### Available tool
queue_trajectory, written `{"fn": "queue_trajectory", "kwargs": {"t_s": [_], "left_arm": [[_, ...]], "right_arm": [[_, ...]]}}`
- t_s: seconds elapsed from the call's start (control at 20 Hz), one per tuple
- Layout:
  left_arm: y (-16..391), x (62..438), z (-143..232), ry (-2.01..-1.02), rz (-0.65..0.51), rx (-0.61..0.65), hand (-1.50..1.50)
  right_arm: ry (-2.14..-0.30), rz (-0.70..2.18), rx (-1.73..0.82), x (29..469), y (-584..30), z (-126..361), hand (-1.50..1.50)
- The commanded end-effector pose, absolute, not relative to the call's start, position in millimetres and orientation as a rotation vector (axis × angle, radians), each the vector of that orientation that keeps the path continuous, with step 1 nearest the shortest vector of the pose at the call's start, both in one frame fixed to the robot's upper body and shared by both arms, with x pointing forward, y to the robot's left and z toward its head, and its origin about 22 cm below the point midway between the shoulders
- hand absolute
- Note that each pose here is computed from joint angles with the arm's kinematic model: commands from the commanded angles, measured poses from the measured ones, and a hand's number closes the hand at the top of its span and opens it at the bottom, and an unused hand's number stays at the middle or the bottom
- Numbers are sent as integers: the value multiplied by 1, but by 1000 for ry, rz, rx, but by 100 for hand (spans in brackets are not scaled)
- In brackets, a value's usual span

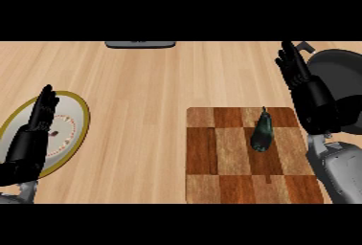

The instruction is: Pick the eggplant from the cutting board and place it in the pot

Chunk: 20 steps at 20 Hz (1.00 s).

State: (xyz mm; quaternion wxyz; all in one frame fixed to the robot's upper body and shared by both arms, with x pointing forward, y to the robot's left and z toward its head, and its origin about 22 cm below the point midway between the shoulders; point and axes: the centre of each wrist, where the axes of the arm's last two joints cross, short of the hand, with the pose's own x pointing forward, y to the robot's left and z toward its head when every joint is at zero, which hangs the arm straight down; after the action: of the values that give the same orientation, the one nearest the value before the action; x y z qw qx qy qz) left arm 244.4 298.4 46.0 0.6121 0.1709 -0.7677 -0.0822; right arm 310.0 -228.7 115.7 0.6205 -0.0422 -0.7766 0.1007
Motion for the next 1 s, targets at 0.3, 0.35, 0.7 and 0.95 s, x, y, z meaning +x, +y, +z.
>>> {"fn": "queue_trajectory", "kwargs": {"t_s": [0.3, 0.35, 0.7, 0.95], "left_arm": [[273, 233, 23, -1699, 53, 292, 0], [273, 230, 18, -1671, 98, 283, 0], [234, 223, -9, -1697, 57, 142, 0], [228, 222, 2, -1699, 42, 115, 0]], "right_arm": [[-1589, 224, -1024, 258, -374, 95, 150], [-1591, -60, -1104, 252, -382, 90, -150], [-1855, -184, -1185, 189, -277, 50, -150], [-1720, -58, -1200, 166, -246, 52, -150]]}}
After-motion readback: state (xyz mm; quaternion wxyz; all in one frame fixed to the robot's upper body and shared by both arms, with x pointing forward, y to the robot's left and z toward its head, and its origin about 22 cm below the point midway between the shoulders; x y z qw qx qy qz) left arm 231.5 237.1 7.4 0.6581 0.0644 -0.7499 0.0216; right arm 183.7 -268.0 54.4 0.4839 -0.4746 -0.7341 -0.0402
